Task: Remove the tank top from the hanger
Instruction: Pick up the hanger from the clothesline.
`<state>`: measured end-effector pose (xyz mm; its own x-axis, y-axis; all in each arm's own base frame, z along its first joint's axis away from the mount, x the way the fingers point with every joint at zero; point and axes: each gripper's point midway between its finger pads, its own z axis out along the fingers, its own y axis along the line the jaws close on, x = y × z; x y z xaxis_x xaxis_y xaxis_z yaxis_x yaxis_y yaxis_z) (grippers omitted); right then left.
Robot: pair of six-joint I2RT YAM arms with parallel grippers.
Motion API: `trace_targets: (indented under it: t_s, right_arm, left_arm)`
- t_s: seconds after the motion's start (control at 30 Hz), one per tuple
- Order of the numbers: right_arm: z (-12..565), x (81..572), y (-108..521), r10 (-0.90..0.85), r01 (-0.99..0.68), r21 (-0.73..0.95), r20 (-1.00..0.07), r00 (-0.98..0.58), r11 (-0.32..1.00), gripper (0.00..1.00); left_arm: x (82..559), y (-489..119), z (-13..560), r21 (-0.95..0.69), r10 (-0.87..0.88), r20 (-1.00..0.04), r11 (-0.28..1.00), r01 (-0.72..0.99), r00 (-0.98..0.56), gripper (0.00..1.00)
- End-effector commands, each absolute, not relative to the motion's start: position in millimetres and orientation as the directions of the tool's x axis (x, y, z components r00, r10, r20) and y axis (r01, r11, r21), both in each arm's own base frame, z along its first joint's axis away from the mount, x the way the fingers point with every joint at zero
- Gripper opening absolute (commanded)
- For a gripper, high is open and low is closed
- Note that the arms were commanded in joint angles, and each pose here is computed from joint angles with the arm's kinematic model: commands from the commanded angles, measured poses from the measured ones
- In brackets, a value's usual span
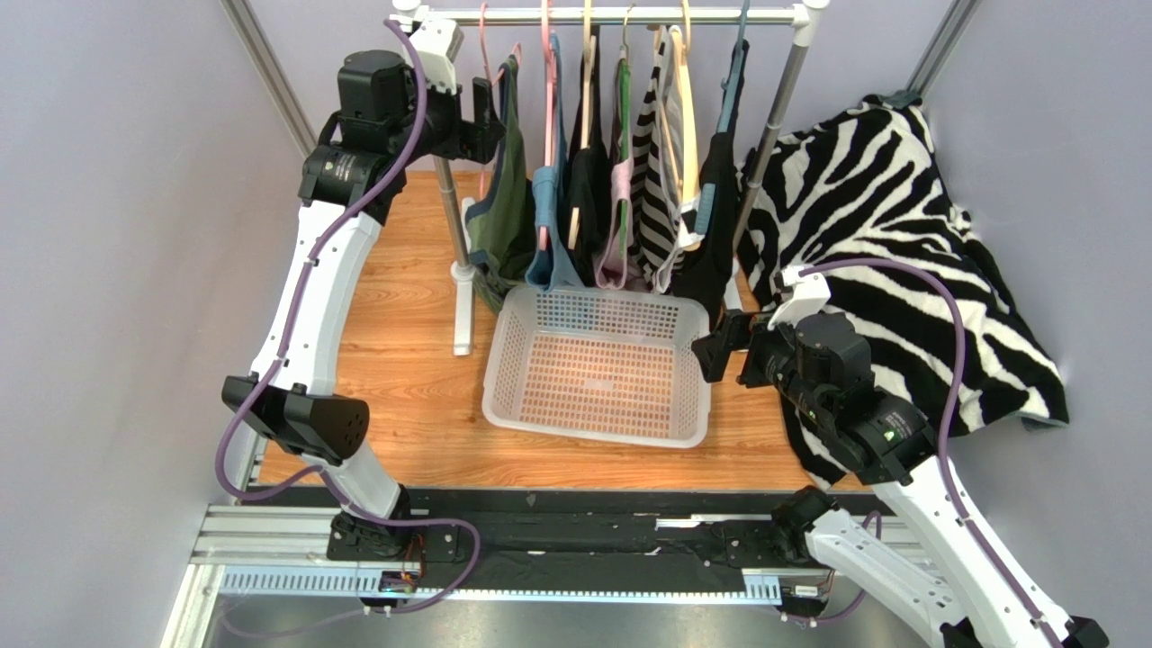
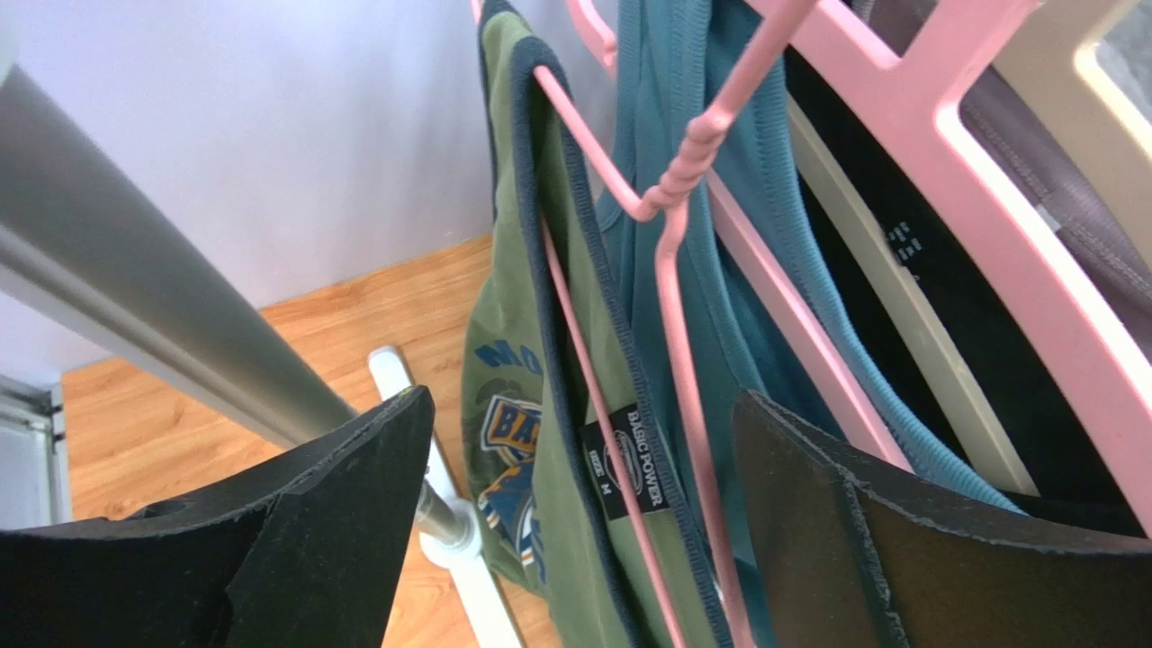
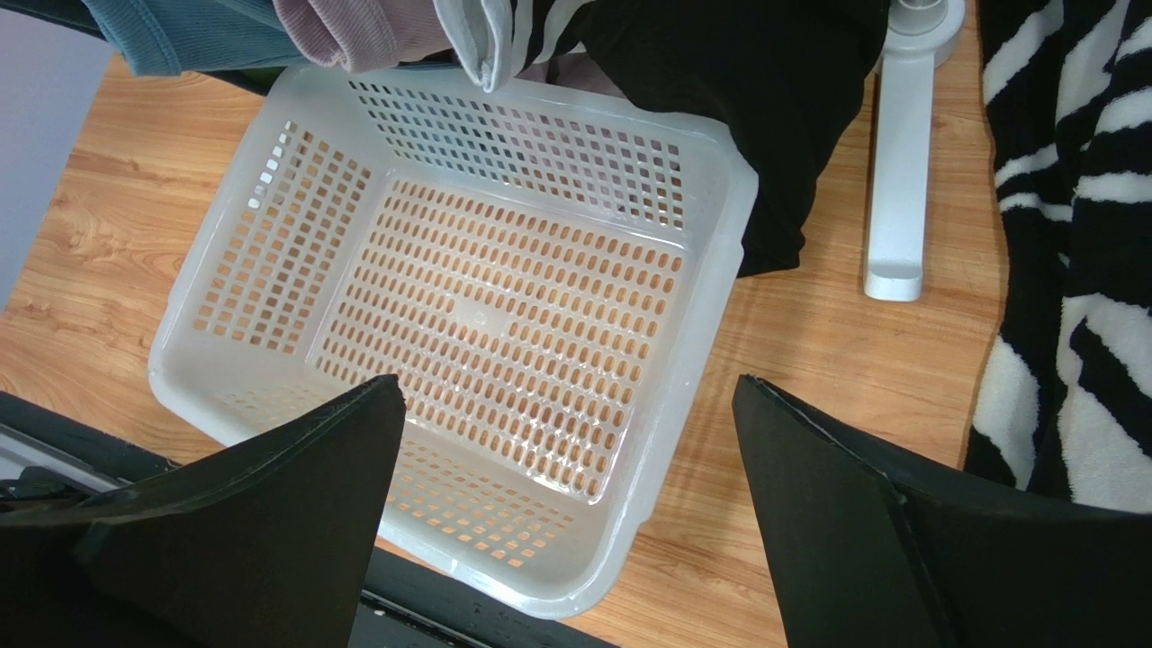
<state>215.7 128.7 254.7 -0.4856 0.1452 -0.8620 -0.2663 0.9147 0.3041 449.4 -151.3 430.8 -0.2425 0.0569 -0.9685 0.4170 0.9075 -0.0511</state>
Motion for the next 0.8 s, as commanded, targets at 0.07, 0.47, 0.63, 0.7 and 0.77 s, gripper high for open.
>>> trace_targets:
  t_s: [0.07, 0.47, 0.63, 0.7, 0.77]
  right_arm:
    - [267.4, 220.0, 129.4, 0.154, -0.283, 0.295, -0.889, -0.431, 0.913, 0.97]
    - [269.1, 218.8, 130.7, 0.155, -0.294, 0.298, -0.891, -0.426, 0.908, 0.87]
    - [268.8, 218.4, 131.6, 0.154, -0.298, 0.299, -0.891, -0.427, 0.907, 0.79]
    - [268.1, 217.9, 131.7, 0.152, -0.299, 0.299, -0.89, -0.429, 0.906, 0.76]
    - [267.7, 218.0, 132.0, 0.152, -0.299, 0.299, -0.89, -0.431, 0.906, 0.75]
  left_arm:
    - [437.9, -150.9, 451.3, -0.039, 0.04, -0.982, 0.912, 0.409, -0.184, 0.77]
    - [421.7, -156.2, 419.0, -0.054, 0.073, -0.963, 0.89, 0.453, -0.258, 0.15]
    - [416.4, -155.7, 437.8, -0.047, 0.065, -0.972, 0.886, 0.461, -0.226, 0.0]
    - [412.4, -153.8, 456.8, -0.027, 0.063, -0.982, 0.887, 0.461, -0.179, 0.0]
    - [404.8, -151.6, 481.0, 0.003, 0.065, -0.991, 0.886, 0.464, -0.119, 0.0]
